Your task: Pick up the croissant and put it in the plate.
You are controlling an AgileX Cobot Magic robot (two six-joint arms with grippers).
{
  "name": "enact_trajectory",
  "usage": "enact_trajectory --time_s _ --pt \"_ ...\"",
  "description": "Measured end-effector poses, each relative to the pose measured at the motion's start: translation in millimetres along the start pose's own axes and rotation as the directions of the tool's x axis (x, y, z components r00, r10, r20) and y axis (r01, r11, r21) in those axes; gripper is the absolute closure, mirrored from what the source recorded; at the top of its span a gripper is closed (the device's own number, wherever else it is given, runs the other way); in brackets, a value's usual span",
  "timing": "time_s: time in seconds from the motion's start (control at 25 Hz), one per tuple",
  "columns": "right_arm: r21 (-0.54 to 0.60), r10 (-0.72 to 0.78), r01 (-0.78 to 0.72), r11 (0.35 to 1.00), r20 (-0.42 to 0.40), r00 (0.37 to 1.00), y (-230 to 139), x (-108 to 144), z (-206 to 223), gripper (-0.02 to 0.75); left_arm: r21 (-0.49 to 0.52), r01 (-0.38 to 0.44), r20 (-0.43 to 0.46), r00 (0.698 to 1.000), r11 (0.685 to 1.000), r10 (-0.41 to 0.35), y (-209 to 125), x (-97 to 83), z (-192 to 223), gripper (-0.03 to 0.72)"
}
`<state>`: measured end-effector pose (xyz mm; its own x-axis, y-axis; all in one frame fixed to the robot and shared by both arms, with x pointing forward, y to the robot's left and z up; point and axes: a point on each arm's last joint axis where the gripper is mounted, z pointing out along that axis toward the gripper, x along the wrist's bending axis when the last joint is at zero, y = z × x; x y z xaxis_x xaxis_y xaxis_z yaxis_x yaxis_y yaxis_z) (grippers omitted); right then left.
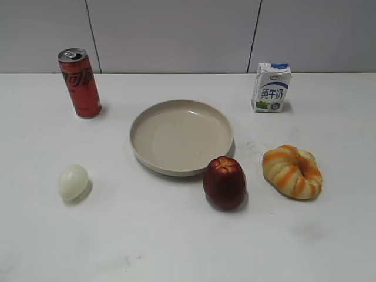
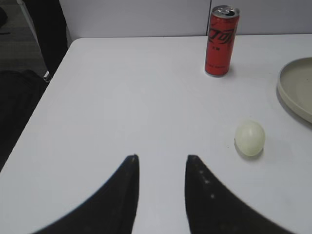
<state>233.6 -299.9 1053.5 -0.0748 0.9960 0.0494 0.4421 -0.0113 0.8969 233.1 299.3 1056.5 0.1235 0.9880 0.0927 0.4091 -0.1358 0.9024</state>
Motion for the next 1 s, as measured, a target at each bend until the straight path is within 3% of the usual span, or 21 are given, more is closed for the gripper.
enact_trajectory --time_s 0.16,0.48,0.56,0.72,1.0 --pt "-0.016 0.0 0.0 1.0 -0.002 1.0 2 0 -1 0.156 0.0 0.0 0.0 1.0 1.0 0.0 0 0.0 0 0.451" --pt "-0.352 0.031 -0.053 0.935 -0.067 0.997 66 7 21 0.162 0.0 0.0 0.0 1.0 1.0 0.0 0 0.0 0 0.451" --pt "-0.352 0.035 -0.055 0.935 -0.063 0.997 77 7 39 0.162 0.0 0.0 0.0 1.0 1.0 0.0 0 0.0 0 0.451" --pt "-0.263 0.022 -0.03 0.964 -0.036 0.999 92 7 92 0.162 0.0 0.0 0.0 1.0 1.0 0.0 0 0.0 0 0.451" --pt "0.134 0.013 -0.009 0.991 -0.027 1.0 89 14 197 0.071 0.0 0.0 0.0 1.0 1.0 0.0 0 0.0 0 0.451"
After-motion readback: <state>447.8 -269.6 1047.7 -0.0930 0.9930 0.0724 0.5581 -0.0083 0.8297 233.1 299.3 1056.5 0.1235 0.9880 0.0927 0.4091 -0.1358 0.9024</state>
